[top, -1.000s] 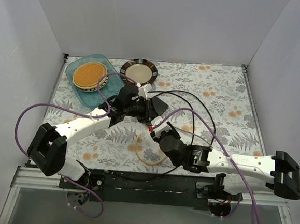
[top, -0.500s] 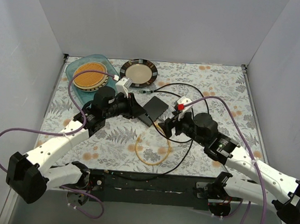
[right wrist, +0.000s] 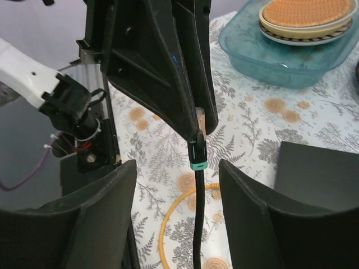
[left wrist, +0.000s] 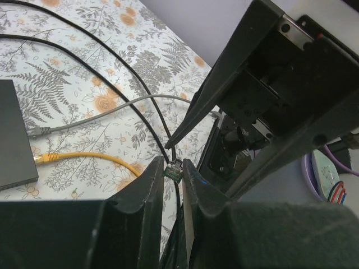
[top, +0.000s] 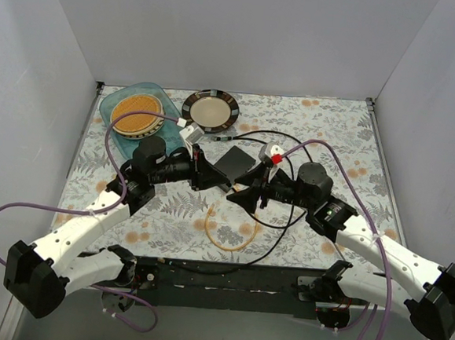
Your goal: Insert the plug into the switch port
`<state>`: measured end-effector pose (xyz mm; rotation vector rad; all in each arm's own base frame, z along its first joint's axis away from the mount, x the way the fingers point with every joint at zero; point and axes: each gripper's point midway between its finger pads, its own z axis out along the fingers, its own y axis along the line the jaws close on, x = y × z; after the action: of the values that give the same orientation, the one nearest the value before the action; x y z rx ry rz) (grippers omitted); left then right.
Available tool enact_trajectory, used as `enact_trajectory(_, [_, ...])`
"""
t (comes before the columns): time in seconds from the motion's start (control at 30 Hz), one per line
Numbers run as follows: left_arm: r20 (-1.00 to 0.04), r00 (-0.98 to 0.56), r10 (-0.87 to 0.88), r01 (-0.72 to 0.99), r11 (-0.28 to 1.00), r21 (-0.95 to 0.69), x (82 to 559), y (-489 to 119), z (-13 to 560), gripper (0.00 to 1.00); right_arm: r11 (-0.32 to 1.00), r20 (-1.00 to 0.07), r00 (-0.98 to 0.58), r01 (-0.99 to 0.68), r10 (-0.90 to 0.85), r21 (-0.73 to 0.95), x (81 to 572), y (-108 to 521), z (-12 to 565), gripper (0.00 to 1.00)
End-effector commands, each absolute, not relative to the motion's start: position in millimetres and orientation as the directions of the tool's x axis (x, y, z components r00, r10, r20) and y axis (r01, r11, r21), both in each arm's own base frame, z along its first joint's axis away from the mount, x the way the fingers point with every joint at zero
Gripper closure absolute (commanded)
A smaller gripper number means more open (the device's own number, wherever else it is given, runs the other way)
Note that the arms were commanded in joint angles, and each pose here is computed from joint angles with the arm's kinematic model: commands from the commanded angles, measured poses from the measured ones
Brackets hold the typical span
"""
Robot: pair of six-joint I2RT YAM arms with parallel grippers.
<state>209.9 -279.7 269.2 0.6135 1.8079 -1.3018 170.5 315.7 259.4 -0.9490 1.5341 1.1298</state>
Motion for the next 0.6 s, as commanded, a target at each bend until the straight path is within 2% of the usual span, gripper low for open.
enact_trajectory(0.0, [-0.882,-0.462,-0.09,0.844,0.261,-0.469,193.3,-278.1,296.7,1.0,0.151,-0.976,-0.215,-0.964,0.043,0.219,159.4,319.9,284.0,0.36])
enact_trajectory(0.13, [-0.891,-0.443,-0.102,0.854,0.255,-0.453,189.9,-275.9,301.7,1.0,0.125,-0.953,-0.289,-0.946,0.092,0.299,164.4,311.4,283.5,0.4])
enact_trajectory(0.57, [-0.882,-0.462,-0.095,0.847,0.248,-0.471,189.6,-277.6,299.2,1.0,0.056,-0.942,-0.314,-0.945,0.116,0.321,165.3,317.4,289.8,0.51])
